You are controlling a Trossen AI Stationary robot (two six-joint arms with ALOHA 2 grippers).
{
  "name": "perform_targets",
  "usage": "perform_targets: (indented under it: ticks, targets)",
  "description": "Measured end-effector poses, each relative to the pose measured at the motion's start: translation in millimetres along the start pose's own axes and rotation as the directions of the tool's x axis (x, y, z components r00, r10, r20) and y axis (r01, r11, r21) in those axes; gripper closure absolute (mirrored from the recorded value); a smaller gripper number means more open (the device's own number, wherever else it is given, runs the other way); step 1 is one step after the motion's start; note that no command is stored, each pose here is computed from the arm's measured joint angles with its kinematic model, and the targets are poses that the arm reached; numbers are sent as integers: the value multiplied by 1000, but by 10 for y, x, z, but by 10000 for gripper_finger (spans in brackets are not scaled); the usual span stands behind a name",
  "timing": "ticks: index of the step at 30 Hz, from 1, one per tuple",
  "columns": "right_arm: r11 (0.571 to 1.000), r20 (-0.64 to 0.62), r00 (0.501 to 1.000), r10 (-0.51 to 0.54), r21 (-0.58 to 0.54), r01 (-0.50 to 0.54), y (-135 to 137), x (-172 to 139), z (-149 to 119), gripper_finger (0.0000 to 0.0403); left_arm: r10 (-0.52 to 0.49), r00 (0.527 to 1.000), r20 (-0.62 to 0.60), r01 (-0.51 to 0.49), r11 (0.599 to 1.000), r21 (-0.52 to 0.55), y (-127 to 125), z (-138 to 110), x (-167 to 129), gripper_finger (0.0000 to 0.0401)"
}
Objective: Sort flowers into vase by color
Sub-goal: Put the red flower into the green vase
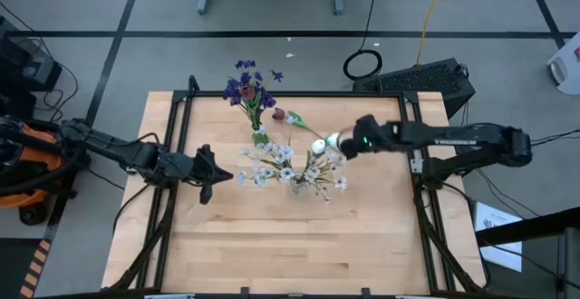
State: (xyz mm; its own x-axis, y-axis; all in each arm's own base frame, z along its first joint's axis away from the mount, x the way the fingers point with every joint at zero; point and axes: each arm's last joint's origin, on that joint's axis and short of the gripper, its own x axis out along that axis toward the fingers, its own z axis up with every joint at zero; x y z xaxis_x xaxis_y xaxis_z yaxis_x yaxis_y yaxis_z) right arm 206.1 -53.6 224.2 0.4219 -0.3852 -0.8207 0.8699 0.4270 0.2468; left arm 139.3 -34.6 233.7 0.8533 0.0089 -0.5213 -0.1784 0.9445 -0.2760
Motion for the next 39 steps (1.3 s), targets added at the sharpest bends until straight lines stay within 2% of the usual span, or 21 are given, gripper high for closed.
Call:
perform_targets:
  ticks: [3,8,12,19,26,31,35,39]
  targets:
    - [999,23,999,40,-15,-39,-95,154,249,403,21,1000,8,-21,1000,-10,26,13,6,401]
    - [982,61,980,187,-53,-184,-249,418,623,403,67,997,33,-65,996,-53,66,40,15,401]
    - [964,70,969,239,-137,-228,-266,652,754,403,99,994,48,-96,993,-68,93,54,18,401]
    - [941,-96,983,155,-289,-177,-76,1061,1034,403,168,983,75,-154,974,-164,150,80,23,401]
    - [907,-224,971,78,-389,-163,158,1385,1297,401,202,976,85,-178,956,-232,182,91,25,401]
    - [877,-243,966,86,-443,-189,343,1481,1309,375,203,976,85,-173,946,-273,181,91,24,401]
    - [824,-267,960,84,-522,-218,476,1578,1200,338,204,975,83,-171,939,-300,182,89,25,401]
    - [807,-256,967,16,-568,-163,542,1680,1086,300,204,975,83,-170,938,-301,182,90,25,401]
